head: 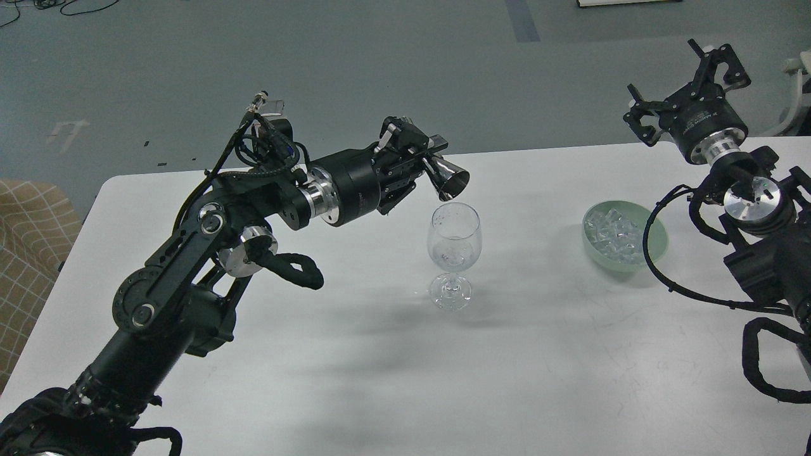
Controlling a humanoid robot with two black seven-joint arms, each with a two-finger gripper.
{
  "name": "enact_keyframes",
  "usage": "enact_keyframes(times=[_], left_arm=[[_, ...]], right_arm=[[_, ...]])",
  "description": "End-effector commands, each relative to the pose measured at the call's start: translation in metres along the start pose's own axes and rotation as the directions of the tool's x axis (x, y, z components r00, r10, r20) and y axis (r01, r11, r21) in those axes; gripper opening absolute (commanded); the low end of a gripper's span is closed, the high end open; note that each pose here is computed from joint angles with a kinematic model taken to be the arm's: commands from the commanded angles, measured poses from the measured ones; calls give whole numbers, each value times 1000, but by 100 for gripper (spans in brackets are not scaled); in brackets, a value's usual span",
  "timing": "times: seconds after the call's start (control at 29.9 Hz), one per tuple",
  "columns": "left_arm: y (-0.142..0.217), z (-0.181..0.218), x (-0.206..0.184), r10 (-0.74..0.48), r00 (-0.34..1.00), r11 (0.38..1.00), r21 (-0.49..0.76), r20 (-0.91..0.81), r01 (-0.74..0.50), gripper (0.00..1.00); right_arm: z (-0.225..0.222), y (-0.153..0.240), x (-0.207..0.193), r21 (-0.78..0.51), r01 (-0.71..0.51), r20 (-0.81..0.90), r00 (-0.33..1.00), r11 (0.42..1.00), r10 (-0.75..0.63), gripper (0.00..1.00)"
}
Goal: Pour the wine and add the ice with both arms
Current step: 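Tilt the jigger upright and lift it away from the glass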
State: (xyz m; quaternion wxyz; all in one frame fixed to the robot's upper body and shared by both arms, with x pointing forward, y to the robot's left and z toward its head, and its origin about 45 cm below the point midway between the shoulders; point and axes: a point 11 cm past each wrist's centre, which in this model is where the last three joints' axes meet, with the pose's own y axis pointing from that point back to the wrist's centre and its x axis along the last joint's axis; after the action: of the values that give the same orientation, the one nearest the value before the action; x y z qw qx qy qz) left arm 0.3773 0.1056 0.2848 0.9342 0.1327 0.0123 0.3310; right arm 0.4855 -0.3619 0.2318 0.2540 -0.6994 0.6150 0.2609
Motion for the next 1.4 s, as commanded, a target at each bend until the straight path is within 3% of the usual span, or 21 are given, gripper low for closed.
enact_keyframes(times=[0.0, 0.77, 1.14, 1.37], left_arm=[[0, 0, -1, 1, 1000, 1000, 2, 11, -1, 1], [-2, 0, -10, -22, 990, 999, 45, 139, 16, 1], [4, 13, 0, 7, 999, 1000, -19, 43, -6, 1], [25, 34, 21, 43, 975, 986, -146, -216, -76, 1]], right_arm=[[-1, 0, -1, 1, 1, 0, 1000, 1000, -1, 100], [-15, -6, -8, 20, 19, -16, 1000, 1000, -19, 100], [-14, -5, -7, 17, 14, -18, 1000, 1000, -14, 100], [-12, -4, -4, 12, 9, -18, 1000, 1000, -9, 100]])
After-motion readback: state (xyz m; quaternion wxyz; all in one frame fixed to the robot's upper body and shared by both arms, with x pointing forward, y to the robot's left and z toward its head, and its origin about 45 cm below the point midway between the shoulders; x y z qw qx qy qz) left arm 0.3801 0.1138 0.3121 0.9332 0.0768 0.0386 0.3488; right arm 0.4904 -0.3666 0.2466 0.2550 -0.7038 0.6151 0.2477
